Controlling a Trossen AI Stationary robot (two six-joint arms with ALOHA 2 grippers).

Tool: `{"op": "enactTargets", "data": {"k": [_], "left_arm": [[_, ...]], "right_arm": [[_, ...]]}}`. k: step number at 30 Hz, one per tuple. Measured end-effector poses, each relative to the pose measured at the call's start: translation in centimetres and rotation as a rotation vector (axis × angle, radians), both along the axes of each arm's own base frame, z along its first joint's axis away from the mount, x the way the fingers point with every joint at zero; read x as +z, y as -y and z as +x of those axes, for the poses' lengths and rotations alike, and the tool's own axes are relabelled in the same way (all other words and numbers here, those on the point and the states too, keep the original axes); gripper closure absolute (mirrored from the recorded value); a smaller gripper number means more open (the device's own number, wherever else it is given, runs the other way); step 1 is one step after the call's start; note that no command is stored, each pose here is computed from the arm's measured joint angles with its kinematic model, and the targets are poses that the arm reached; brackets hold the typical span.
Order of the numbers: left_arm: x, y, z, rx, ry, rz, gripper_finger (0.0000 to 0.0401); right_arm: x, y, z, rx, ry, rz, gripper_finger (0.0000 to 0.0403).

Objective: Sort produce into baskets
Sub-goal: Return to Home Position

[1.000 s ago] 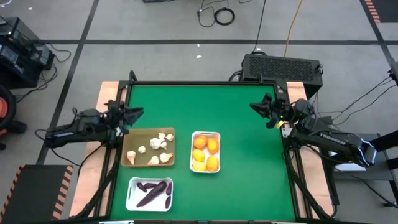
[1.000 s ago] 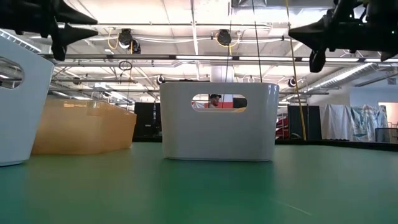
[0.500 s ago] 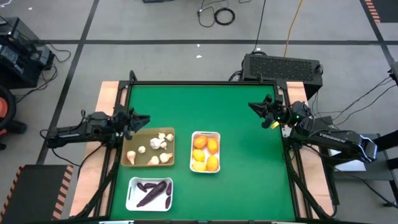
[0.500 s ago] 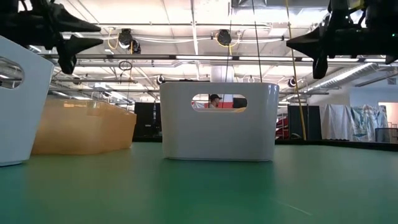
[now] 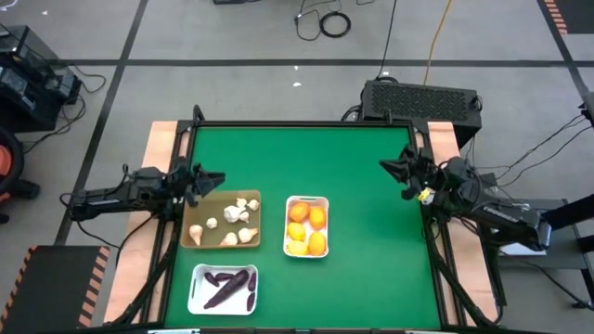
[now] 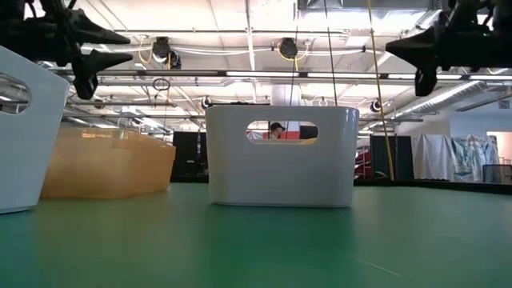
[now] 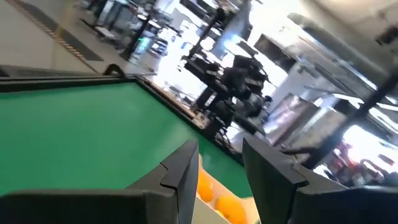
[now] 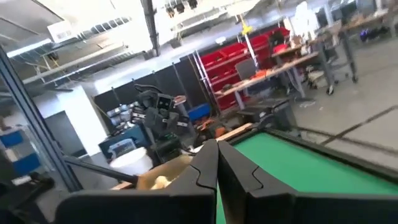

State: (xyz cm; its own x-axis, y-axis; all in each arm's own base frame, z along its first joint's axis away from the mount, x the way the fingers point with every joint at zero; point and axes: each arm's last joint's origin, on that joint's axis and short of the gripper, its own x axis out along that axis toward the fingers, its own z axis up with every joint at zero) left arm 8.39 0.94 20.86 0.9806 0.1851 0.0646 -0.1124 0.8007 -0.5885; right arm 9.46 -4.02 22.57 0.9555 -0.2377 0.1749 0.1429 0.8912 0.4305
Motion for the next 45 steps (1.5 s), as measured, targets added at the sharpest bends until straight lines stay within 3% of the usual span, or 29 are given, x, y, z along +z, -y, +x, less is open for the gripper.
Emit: {"op": "enactTargets", "data": {"k": [5,13,18,22,30,34,45], "left_arm": [[-0.3,-0.2,0.0,0.07,-0.014,-0.081,0.0269],[-0.4,-0.2,0.2,0.079,-0.034,-0.053,0.0269],[-0.3,-0.3,0.2,0.088,-0.053,0.076,0.0269],[-0.3,-0.5,0.1,0.165,-0.09,0.172,0.0269],[-0.4,-0.7,0.1,0.246,-0.152,0.317,0.0269],[-0.4,-0.7,0.1,0.244,-0.151,0.316,0.0269],[-0.4,-0.7,0.1,0.241,-0.151,0.316,0.0269]], "right_arm": [[-1.4,-0.3,-0.6,-0.001,0.02,-0.047,0.0402],[-4.0,-0.7,-0.6,0.122,-0.016,-0.039,0.0403],[-4.8,-0.6,-0.5,0.111,-0.092,-0.089,0.0403],[-5.0,-0.6,-0.4,0.102,-0.122,-0.133,0.0403],[-5.4,-0.5,-0.3,0.07,-0.204,-0.376,0.0403],[-5.5,-0.5,-0.3,0.058,-0.231,-0.446,0.0403],[-5.5,-0.5,-0.3,0.064,-0.224,-0.405,0.0403]]}}
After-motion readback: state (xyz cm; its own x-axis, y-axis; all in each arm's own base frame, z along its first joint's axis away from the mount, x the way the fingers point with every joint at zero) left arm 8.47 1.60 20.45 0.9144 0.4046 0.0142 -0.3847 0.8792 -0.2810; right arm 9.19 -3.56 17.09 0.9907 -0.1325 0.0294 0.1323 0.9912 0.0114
